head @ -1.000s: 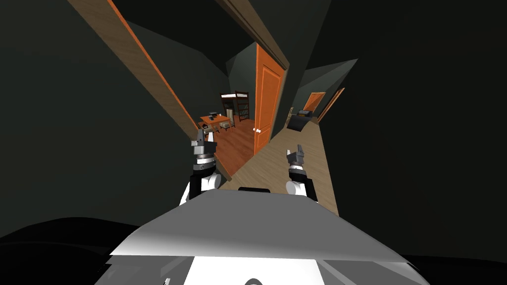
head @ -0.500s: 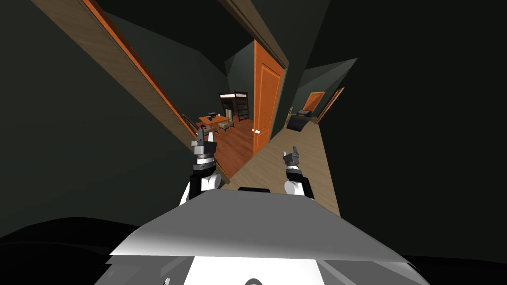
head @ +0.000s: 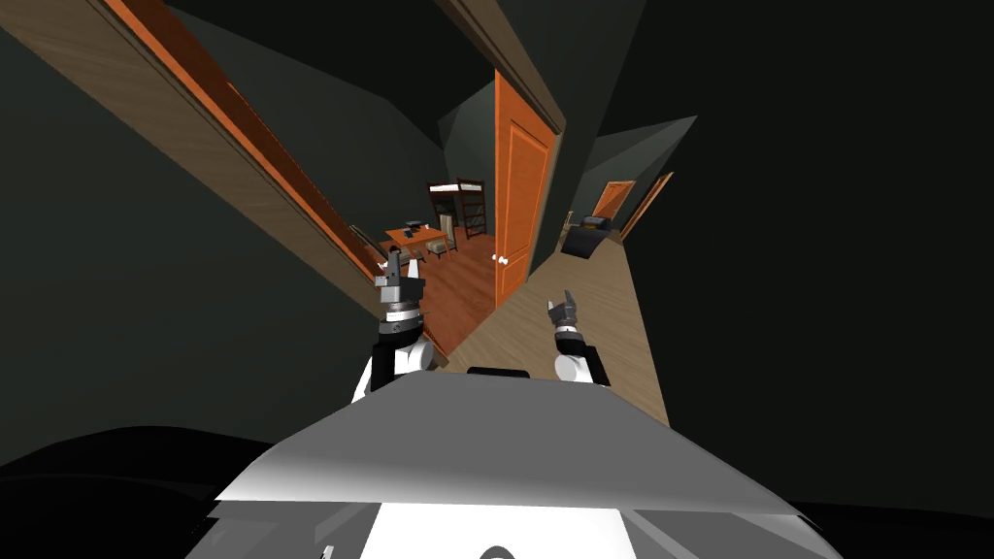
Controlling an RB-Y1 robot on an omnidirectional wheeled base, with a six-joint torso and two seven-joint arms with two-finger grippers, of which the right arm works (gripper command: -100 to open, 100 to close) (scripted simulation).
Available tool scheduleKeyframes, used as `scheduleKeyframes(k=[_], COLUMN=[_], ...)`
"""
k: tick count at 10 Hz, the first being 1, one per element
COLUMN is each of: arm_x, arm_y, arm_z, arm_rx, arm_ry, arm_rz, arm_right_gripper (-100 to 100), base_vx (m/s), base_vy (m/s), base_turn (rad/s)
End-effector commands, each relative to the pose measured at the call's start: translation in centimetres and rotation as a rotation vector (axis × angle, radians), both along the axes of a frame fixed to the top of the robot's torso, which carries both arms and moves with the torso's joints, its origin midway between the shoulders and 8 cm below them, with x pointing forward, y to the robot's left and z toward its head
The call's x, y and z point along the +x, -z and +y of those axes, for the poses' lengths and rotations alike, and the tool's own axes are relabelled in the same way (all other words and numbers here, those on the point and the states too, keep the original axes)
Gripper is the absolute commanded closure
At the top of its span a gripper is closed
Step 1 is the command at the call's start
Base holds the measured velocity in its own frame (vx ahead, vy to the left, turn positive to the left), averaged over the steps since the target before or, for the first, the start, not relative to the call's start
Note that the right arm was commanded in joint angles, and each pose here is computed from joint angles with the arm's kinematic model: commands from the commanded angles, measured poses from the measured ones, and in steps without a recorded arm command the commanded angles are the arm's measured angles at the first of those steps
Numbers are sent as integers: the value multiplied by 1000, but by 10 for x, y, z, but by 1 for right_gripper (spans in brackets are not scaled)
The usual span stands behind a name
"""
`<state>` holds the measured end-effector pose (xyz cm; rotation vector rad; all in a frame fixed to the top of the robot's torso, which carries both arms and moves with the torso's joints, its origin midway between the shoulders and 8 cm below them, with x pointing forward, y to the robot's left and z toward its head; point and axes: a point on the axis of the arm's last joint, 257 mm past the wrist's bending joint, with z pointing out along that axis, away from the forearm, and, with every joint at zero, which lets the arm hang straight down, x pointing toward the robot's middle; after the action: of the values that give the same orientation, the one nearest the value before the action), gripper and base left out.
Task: Push the door open
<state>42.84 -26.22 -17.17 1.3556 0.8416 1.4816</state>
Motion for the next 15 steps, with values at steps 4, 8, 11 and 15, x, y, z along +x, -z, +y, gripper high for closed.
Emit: scheduleKeyframes(k=[4, 8, 11, 15], arm_x=[7, 9, 8, 3], arm_y=[35, 66, 88, 117], arm_z=[25, 50, 70, 100], arm_rx=[59, 115, 155, 211], arm_ry=[-68, -136, -189, -266], arm_rz=[88, 168, 227, 305], arm_right_gripper=[-100, -100, -100, -100], base_vx=[93, 103, 99, 101], base_vy=[-28, -20, -34, -28], base_turn=[-17, -19, -19, -20])
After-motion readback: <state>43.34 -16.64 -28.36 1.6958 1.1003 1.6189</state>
